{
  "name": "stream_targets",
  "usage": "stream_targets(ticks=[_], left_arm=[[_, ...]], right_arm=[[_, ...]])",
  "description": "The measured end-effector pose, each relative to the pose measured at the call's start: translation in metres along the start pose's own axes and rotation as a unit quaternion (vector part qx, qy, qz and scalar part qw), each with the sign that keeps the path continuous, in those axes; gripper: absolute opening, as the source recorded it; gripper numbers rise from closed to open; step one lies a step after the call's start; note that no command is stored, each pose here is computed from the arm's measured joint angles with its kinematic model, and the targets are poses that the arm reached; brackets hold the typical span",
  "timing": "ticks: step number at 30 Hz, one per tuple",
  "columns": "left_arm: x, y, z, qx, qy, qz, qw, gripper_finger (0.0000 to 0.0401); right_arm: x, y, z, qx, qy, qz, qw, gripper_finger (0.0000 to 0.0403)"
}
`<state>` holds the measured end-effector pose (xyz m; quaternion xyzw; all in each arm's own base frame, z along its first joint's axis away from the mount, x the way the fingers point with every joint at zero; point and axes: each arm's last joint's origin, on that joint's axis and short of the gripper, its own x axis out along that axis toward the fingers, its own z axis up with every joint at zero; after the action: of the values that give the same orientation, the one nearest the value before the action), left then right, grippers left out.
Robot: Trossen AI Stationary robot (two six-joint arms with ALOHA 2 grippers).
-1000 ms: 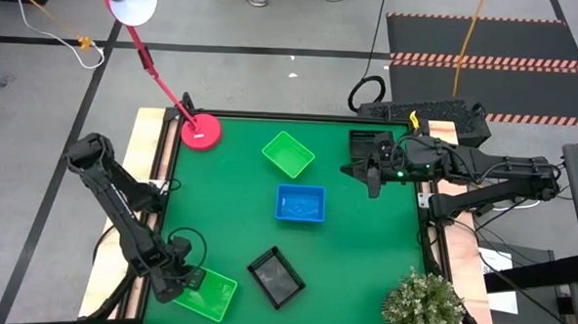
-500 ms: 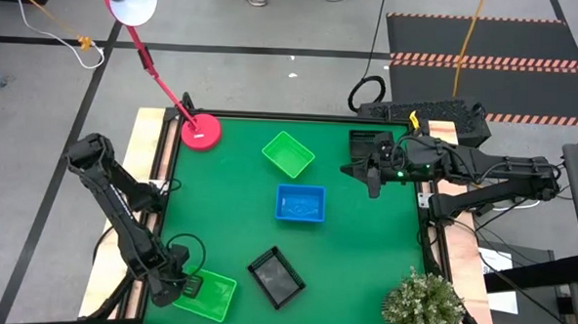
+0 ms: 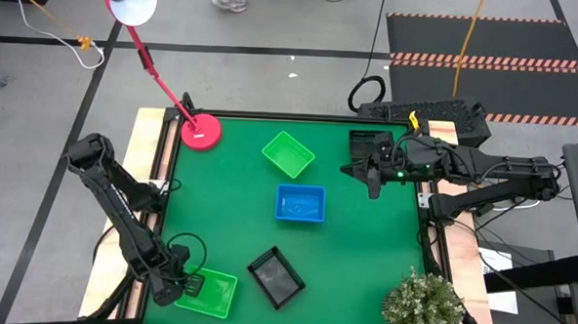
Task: Stack baskets by color
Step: Stack the middle green bin on the bottom green bin
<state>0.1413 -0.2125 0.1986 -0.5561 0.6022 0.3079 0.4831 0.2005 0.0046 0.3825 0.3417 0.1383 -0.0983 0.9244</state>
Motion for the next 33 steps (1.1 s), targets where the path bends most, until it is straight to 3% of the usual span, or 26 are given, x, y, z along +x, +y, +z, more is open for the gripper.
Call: stream_targets(ticks=[12,21,27,33], left_arm=[[-0.002,-0.004,0.009,-0.011,-0.028,-0.005,1.000,0.0030],[-0.002,-0.003,0.009,0.001,-0.032,0.002,0.999,0.0102],[-0.013,-0.001,0.002,0.072,0.020,-0.008,0.997,0.0152],[-0.056,0.000,0.004,0.177,0.071,-0.104,0.976,0.0159]], right_arm=[[0.000,0.000,0.000,-0.008,0.000,0.000,1.000,0.0000],[0.000,-0.001,-0.001,0.004,0.005,-0.005,1.000,0.0000],[0.000,-0.001,-0.001,0.008,0.005,-0.006,1.000,0.0000],[0.000,-0.001,-0.001,0.014,0.004,-0.006,1.000,0.0000]])
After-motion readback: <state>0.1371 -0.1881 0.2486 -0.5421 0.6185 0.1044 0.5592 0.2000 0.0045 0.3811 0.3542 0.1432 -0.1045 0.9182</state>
